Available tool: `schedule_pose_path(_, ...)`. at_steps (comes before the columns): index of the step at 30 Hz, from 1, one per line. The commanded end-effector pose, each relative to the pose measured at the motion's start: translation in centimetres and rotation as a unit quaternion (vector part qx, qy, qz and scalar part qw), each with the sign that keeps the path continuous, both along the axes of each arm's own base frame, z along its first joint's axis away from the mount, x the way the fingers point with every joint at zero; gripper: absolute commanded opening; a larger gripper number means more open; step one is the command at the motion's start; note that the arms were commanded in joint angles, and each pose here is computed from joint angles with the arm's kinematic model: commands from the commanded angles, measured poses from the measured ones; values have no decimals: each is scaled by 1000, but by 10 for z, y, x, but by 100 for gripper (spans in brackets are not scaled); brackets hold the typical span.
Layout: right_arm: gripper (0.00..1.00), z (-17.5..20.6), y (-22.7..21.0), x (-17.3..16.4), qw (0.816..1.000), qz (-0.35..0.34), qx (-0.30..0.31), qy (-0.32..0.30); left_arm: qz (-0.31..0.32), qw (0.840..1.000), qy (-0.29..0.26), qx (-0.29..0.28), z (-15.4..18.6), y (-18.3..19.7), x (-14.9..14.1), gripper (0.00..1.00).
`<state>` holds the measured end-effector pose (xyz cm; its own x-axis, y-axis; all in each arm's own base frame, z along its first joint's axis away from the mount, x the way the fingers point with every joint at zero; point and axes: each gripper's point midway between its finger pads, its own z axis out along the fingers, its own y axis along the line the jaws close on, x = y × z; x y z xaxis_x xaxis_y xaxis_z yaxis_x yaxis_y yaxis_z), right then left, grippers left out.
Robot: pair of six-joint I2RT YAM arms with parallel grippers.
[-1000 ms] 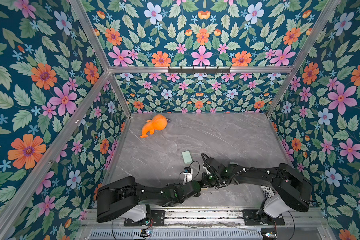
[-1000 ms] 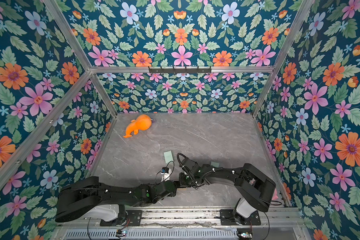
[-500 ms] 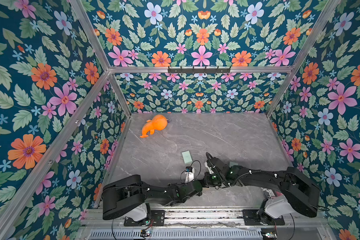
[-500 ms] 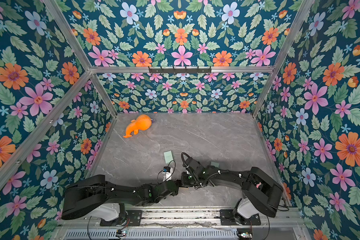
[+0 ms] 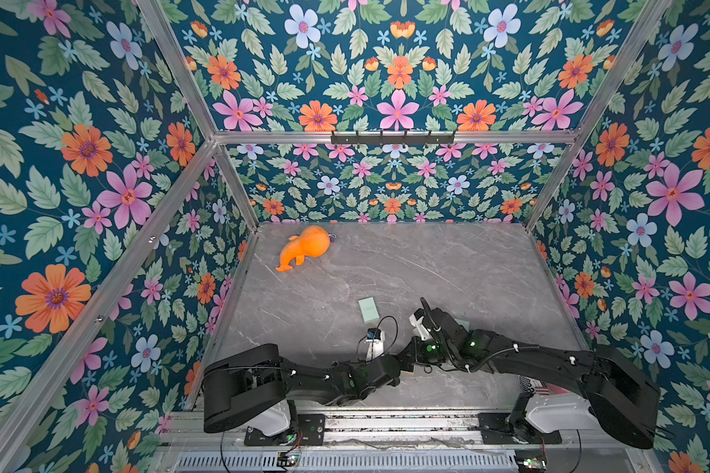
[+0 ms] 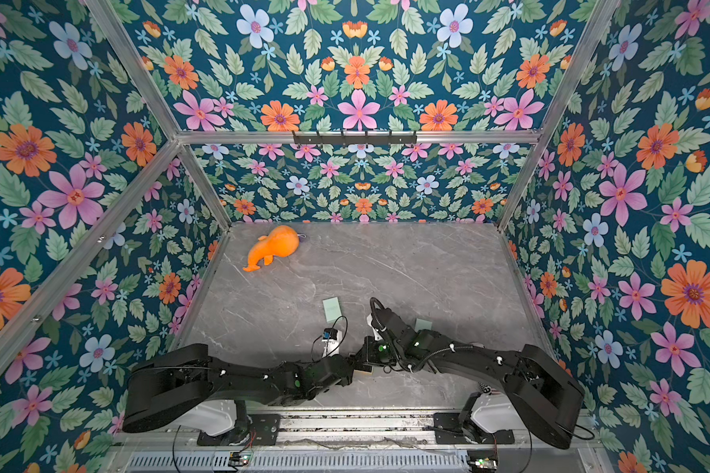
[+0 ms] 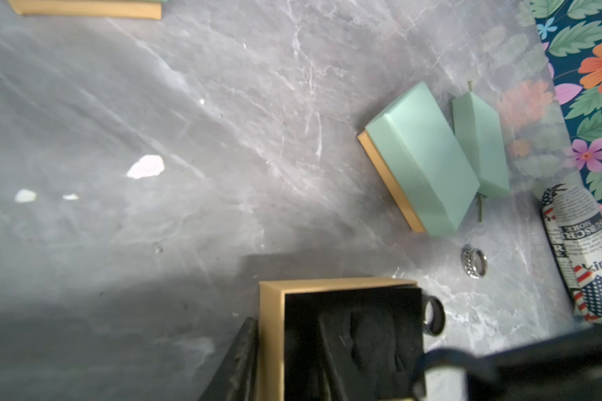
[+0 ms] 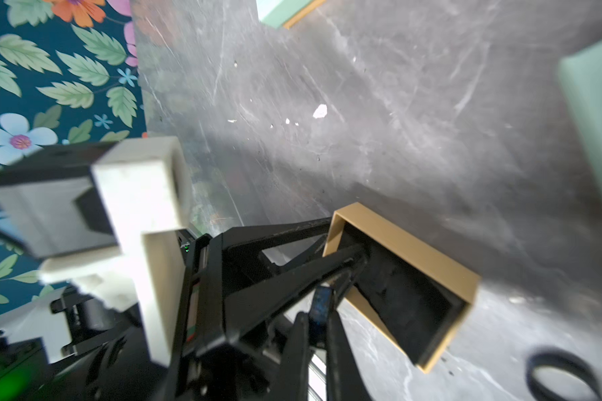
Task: Take the rings out of the lift-off lid box
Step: Take out the ring from the jewelry box.
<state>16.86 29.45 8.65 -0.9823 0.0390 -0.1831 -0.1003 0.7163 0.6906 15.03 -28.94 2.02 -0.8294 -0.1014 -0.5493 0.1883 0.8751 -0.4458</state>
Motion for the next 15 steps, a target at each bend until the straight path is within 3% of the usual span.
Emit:
schedule_pose_path(1, 8, -5, -21, 0, 999, -22, -32, -8, -16, 996, 22, 87, -21, 30, -10, 34)
schedule_pose_path(9, 8, -21, -50, -8, 998, -43, -54, 0, -31, 993, -7, 115, -5, 26, 7, 40)
schedule_pose_path(15, 8, -36, -57, -9, 996, -47, -77, 6, -35, 992, -46, 111, 27, 16, 25, 52)
